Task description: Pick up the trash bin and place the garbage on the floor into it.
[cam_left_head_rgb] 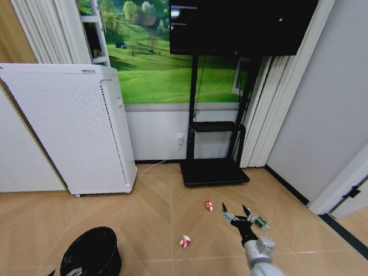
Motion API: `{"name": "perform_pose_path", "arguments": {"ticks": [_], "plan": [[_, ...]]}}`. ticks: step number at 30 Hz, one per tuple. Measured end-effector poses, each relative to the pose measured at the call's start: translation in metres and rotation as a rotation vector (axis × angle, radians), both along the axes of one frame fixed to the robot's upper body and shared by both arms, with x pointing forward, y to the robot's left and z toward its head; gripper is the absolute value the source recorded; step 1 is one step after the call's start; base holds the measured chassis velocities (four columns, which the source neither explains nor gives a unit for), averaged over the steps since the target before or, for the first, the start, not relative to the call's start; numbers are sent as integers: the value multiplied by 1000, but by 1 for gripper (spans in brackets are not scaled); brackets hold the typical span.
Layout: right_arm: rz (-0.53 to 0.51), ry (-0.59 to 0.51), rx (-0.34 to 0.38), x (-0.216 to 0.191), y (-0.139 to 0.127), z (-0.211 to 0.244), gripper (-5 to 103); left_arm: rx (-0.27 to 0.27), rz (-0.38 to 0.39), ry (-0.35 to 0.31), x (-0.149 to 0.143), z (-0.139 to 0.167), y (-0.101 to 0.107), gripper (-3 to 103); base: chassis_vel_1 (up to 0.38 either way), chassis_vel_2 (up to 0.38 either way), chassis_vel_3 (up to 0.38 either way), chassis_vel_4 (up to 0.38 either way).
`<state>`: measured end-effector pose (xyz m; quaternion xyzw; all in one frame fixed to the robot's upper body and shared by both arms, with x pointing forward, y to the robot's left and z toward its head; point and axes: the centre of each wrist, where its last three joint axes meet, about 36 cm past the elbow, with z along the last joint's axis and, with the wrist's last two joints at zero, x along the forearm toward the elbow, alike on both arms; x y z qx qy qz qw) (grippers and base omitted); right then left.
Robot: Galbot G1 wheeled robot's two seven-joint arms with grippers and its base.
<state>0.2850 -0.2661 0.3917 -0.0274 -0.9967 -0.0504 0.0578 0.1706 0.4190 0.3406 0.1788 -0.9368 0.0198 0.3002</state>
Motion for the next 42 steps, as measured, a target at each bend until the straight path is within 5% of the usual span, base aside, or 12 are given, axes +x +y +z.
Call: {"name": "perform_pose_path", "arguments": {"ticks": [3, 4, 8, 24, 30, 42], "plan": [[-2, 6, 6, 1, -2, 0, 100, 0, 8, 4, -1, -3, 1, 88, 0, 0, 0, 0], [-1, 9, 6, 1, -4, 0, 100, 1, 14, 2, 0, -3, 2, 78, 0, 0, 0, 0], [-1, 11, 7, 1, -4, -1, 100, -1, 20, -1, 1, -3, 1, 72, 0, 0, 0, 0], [-8, -13, 17, 1, -18, 8, 100, -16, 22, -28, 7, 0, 2, 9, 0, 0, 0, 0], [-12, -16, 19, 1, -19, 9, 100, -11, 19, -52, 13, 0, 1, 8, 0, 0, 0, 0], [-13, -17, 33, 1, -14, 6, 100, 92, -52, -325, 99, 51, -3, 7, 0, 0, 0, 0]]}}
